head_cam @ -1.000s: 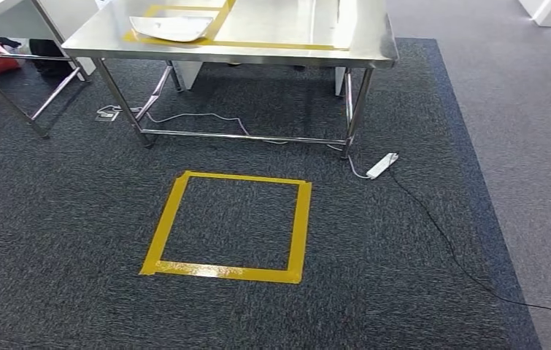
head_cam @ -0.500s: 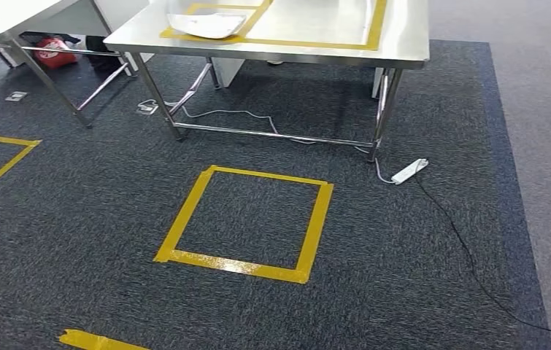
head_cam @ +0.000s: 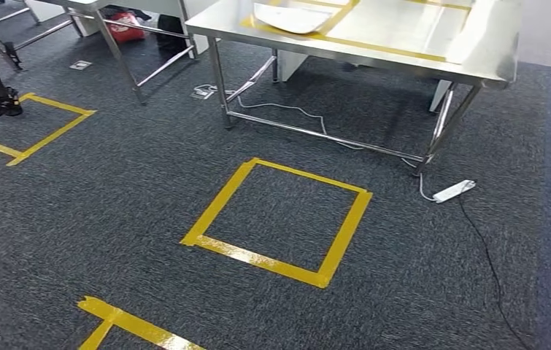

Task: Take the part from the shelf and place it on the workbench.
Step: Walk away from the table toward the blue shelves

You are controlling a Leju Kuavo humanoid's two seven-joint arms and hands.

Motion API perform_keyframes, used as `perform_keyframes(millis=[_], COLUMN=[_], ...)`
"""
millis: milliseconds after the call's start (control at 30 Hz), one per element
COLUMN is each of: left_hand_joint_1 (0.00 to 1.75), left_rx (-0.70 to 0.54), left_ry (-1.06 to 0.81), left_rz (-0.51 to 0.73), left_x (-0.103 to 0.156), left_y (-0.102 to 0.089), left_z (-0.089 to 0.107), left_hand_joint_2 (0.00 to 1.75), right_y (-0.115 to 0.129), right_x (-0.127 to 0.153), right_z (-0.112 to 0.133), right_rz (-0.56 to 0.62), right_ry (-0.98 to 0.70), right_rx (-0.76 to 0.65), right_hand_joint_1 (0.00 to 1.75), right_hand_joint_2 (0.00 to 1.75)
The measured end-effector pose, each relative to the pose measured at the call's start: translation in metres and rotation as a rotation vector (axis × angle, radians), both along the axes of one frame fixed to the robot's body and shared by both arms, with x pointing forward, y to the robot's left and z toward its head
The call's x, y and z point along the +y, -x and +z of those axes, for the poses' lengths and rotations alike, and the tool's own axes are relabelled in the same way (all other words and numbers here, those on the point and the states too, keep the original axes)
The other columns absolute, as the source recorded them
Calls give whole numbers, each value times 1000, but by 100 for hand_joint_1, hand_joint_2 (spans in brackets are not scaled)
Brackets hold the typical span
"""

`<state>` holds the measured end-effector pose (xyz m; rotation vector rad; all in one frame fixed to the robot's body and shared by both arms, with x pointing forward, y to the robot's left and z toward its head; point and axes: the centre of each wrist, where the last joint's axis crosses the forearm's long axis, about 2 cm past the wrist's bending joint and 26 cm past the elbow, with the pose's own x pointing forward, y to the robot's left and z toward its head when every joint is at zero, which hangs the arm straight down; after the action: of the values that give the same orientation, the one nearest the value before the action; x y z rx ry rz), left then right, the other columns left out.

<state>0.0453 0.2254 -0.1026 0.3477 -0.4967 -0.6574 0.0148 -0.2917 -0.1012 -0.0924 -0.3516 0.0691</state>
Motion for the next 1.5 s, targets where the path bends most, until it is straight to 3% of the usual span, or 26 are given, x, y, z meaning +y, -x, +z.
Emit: perform_keyframes(millis=[933,1167,1500], left_hand_joint_1=[0,0,0], left_rx=[9,39,44], left_ry=[-4,-37,-43], left_rz=[14,63,74], left_x=[0,2,10], left_y=[1,15,17], left_z=[0,0,3], left_hand_joint_2=[0,0,0], right_y=[-4,-2,-6], right_x=[-3,7,24], right_z=[-1,-1,1], right_rz=[31,29,29], right_ry=[32,68,82], right_rx=[-4,18,29], right_hand_joint_1=[0,0,0], right_hand_joint_2=[0,0,0])
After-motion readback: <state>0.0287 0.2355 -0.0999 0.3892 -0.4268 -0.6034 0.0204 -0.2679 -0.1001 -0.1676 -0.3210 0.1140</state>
